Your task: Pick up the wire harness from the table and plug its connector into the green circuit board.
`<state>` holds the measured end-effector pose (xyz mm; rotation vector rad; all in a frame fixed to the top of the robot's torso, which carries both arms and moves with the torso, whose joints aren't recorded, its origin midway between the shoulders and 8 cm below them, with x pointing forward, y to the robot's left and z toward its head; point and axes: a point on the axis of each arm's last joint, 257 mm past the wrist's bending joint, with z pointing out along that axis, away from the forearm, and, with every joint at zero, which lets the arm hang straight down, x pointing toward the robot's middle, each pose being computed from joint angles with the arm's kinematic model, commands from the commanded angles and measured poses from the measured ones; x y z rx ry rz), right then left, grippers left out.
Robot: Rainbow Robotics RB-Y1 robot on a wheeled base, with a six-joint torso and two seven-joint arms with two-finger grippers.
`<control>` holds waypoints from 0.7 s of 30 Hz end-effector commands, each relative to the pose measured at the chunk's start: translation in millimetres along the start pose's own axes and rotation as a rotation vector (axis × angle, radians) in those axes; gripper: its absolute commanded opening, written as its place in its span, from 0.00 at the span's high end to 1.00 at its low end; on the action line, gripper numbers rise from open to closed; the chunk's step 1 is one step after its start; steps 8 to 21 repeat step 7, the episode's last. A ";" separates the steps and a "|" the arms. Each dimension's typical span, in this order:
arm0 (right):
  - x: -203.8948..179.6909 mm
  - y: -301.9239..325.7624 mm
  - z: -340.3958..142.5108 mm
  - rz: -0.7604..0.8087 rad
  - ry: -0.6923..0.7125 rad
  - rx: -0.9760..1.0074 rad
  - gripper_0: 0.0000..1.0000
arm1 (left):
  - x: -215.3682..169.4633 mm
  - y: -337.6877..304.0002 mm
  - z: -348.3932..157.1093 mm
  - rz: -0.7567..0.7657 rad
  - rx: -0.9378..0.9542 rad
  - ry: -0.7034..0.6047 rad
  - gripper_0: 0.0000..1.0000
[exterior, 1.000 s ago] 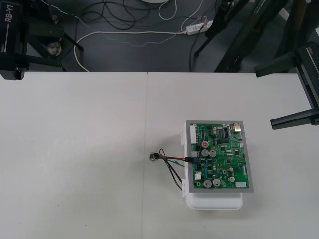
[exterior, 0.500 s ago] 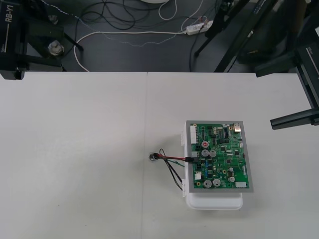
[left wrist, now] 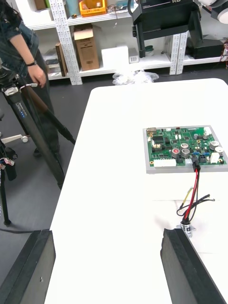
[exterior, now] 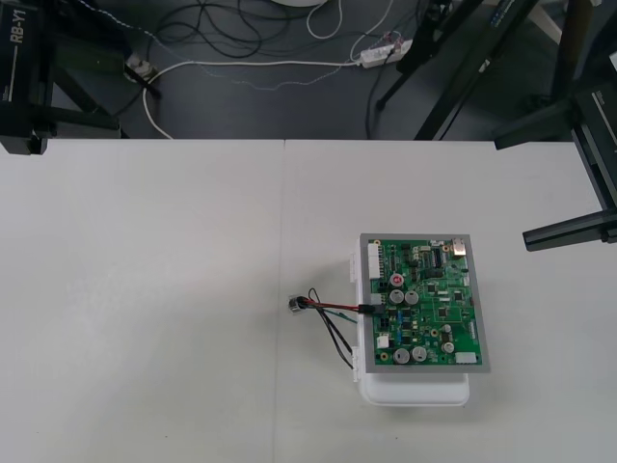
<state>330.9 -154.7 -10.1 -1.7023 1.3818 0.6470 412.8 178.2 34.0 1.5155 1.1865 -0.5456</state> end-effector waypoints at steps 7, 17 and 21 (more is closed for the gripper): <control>-13.2 -9.5 -13.4 -0.074 0.005 0.035 0.00 | -23.3 10.3 -2.7 0.009 -0.012 -0.019 0.35; -13.2 -9.5 -13.4 -0.074 0.005 0.035 0.00 | -23.3 10.3 -2.7 0.009 -0.012 -0.019 0.35; -13.2 -9.5 -13.4 -0.074 0.005 0.035 0.00 | -23.3 10.3 -2.7 0.009 -0.012 -0.019 0.35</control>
